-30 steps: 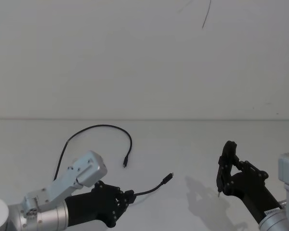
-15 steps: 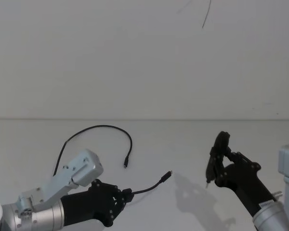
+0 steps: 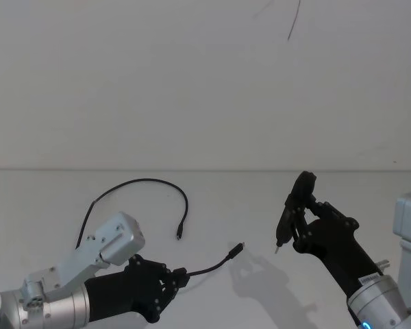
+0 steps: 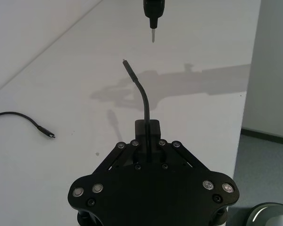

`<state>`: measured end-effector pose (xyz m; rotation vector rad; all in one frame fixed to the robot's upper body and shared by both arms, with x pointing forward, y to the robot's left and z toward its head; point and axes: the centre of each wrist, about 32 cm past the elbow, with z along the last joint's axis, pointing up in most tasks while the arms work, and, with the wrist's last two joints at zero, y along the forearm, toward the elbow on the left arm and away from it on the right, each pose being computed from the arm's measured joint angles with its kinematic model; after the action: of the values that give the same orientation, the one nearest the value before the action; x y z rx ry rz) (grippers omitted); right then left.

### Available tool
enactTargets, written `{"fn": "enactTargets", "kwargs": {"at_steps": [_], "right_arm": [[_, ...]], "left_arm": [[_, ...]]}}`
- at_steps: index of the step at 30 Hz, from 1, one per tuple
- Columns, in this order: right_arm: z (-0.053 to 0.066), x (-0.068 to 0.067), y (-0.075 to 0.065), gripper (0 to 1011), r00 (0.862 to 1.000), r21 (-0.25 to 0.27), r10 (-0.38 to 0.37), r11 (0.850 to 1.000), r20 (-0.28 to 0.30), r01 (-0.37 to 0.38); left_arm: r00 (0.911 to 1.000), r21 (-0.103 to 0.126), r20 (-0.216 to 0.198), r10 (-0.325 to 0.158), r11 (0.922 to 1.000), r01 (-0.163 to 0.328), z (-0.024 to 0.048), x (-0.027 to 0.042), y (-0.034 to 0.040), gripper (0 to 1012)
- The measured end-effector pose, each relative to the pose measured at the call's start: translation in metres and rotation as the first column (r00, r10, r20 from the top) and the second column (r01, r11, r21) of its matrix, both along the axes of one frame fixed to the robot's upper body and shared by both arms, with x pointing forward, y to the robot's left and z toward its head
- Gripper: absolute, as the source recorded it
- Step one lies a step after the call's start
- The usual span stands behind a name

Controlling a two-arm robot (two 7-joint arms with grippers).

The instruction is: Pick up the data cable with the one hand.

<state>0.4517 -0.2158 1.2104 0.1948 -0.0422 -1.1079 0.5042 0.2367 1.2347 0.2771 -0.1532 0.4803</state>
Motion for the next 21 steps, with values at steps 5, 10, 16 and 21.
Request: {"fn": "enactTargets", "kwargs": {"at_steps": [5,10,16,21], "right_arm": [[0.000,0.001,0.002,269,1.000,0.012,0.000,1.000,0.002,0.000],[-0.001,0.002,0.004,269,1.000,0.025,-0.003,1.000,-0.001,0.003],[-0.002,0.005,0.007,269,1.000,0.045,0.000,0.999,-0.005,0.000],[-0.003,0.007,0.011,269,1.000,0.062,0.010,0.998,-0.011,-0.009]], "left_arm": [[1.0000,0.000,0.001,0.000,1.0000,0.000,0.0003,-0.0002,0.0002,42],[1.0000,-0.001,0.001,0.000,1.0000,0.000,0.0005,-0.0003,0.0003,42],[1.0000,-0.001,0.001,0.000,1.0000,0.000,0.0005,-0.0004,0.0005,42],[1.0000,0.000,0.001,0.000,1.0000,0.000,0.0006,-0.0005,0.0006,42]]}}
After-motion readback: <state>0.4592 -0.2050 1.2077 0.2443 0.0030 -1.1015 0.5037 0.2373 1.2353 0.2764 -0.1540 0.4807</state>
